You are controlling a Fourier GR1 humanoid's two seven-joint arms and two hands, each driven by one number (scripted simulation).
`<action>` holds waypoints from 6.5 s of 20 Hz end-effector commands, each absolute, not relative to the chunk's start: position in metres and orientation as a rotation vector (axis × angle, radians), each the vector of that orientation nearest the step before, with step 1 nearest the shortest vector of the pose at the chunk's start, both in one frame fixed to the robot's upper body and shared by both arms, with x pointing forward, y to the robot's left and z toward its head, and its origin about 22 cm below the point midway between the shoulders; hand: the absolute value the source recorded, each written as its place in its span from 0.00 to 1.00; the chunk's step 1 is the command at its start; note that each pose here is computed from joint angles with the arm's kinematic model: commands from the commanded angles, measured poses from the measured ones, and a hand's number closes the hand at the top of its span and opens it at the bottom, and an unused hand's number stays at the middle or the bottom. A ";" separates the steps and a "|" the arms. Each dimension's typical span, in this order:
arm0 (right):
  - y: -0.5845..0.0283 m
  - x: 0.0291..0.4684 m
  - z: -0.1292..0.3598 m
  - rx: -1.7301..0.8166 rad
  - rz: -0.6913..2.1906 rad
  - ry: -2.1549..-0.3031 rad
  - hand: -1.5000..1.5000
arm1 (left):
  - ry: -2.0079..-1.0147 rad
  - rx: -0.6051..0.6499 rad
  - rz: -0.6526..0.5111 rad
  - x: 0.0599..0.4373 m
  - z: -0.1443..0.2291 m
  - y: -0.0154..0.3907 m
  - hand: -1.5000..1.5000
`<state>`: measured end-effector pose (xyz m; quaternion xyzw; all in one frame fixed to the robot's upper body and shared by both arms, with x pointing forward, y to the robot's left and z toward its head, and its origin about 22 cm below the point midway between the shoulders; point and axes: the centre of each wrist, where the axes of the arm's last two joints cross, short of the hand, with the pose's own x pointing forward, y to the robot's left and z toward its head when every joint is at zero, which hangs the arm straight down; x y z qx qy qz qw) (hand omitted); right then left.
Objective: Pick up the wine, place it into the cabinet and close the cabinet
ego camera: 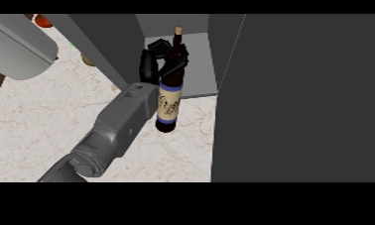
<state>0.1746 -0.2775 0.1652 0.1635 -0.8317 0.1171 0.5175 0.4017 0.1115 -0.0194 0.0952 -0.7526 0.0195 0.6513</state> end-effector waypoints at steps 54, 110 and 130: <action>-0.275 0.174 0.161 0.395 0.316 -1.996 0.00 | -1.770 0.390 0.004 0.434 0.025 0.132 0.00; -0.298 0.145 0.172 0.216 0.516 -1.874 1.00 | -1.865 -0.160 0.054 0.159 0.015 0.152 1.00; -0.214 0.115 0.161 0.791 0.947 -1.696 1.00 | -1.901 -0.071 0.043 0.133 0.031 0.280 1.00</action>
